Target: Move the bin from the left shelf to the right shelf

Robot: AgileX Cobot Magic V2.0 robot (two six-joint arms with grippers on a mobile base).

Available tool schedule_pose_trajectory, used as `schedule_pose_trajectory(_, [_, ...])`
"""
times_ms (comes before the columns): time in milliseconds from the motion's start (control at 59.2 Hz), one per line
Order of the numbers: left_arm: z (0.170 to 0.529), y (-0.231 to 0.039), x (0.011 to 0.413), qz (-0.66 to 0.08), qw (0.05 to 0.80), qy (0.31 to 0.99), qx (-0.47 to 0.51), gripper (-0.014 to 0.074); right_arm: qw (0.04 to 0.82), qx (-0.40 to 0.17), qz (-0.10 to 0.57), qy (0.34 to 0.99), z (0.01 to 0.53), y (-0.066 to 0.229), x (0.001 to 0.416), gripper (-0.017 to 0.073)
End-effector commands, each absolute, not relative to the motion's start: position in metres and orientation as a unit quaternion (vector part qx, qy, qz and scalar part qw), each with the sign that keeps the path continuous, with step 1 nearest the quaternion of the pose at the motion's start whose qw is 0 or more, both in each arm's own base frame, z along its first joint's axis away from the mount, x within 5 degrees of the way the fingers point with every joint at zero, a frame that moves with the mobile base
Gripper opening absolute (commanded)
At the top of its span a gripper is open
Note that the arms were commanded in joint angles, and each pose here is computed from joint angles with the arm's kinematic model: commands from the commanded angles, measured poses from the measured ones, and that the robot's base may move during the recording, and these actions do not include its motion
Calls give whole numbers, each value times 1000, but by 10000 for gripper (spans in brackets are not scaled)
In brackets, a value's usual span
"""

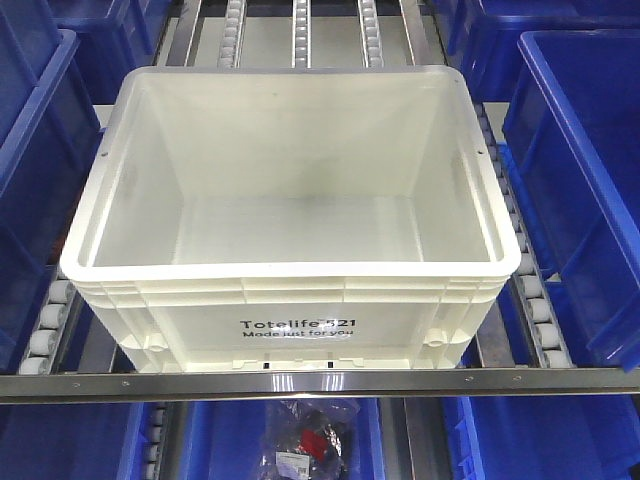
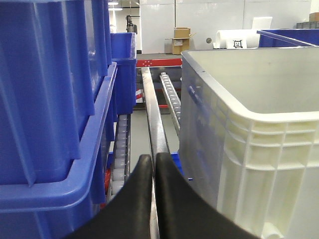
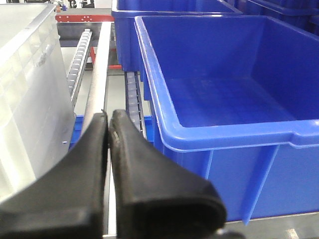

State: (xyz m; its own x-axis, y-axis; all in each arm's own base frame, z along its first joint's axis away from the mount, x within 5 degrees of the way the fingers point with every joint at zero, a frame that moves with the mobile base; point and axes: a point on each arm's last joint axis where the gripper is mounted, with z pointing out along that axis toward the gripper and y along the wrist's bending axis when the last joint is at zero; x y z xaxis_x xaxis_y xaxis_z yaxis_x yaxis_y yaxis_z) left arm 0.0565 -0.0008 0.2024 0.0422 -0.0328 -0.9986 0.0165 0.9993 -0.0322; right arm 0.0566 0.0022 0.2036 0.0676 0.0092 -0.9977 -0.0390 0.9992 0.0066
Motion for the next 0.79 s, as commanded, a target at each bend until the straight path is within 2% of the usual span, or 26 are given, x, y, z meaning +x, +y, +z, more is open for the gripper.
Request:
schedule_pose_trajectory(0, [202, -1, 57, -24, 739, 673, -7, -6, 753, -13, 12, 658, 205, 2, 56, -8])
schedule_pose_trajectory(777, [204, -1, 57, -24, 745, 667, -7, -6, 753, -13, 12, 658, 205, 2, 56, -8])
